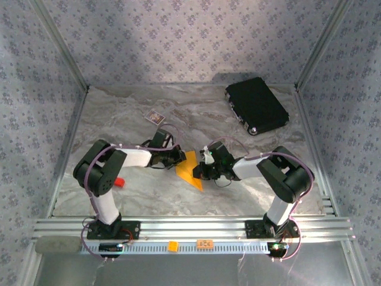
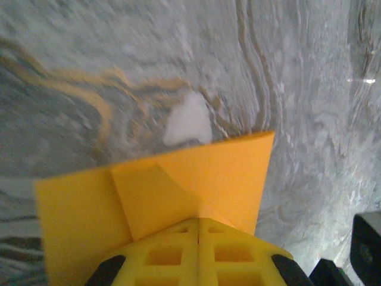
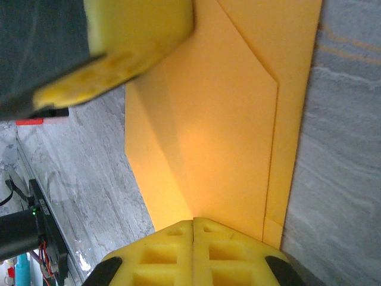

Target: Fold a paper plane with a square sheet of paper (pick it up from the middle)

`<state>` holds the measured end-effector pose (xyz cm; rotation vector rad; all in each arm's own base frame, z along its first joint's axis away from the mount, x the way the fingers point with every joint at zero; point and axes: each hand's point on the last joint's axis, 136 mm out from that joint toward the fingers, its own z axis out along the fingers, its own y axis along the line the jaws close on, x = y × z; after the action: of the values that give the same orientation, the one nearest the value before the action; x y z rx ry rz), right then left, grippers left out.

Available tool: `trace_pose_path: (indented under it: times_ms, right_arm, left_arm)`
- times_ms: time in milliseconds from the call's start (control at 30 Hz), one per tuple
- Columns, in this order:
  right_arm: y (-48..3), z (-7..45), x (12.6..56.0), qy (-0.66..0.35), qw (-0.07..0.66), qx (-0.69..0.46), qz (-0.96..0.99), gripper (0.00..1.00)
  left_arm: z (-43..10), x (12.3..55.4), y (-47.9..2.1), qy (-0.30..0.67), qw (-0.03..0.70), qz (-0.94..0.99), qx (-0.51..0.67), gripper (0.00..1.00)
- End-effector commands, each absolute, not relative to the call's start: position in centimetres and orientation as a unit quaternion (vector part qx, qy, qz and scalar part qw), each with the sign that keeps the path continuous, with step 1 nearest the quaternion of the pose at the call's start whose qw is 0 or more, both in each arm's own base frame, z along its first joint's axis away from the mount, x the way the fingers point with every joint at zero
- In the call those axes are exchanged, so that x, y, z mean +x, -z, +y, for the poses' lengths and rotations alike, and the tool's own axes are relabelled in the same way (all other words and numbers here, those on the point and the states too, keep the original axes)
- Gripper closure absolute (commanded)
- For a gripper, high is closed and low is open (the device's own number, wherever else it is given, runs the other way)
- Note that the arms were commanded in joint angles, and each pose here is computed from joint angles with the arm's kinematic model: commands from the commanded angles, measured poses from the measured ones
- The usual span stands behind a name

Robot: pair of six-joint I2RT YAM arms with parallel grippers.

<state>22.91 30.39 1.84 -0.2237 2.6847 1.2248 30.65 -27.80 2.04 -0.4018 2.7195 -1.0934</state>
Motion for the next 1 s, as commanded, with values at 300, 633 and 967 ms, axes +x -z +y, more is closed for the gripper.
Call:
trace_pose_path:
  times_ms: [300,633,967]
  right_arm:
    - [4.2,25.5,17.8,-0.318,-0.016,-0.049,0.947,1.0]
    - [4.0,25.9,18.0,-0.325,-0.02,-0.063,0.943,1.0]
    - [3.6,25.9,18.5,-0.326,-0.015,-0.062,0.943,1.0]
  left_arm:
    - [-22.7,34.8,-1.1,0.327,0.126,0.92,-0.176,0.95]
    - [-22.7,35.0,-6.6,0.354,0.174,0.905,-0.157,0.92]
    - [-27.9,30.3,-6.5,0.375,0.156,0.91,-0.08,0.9]
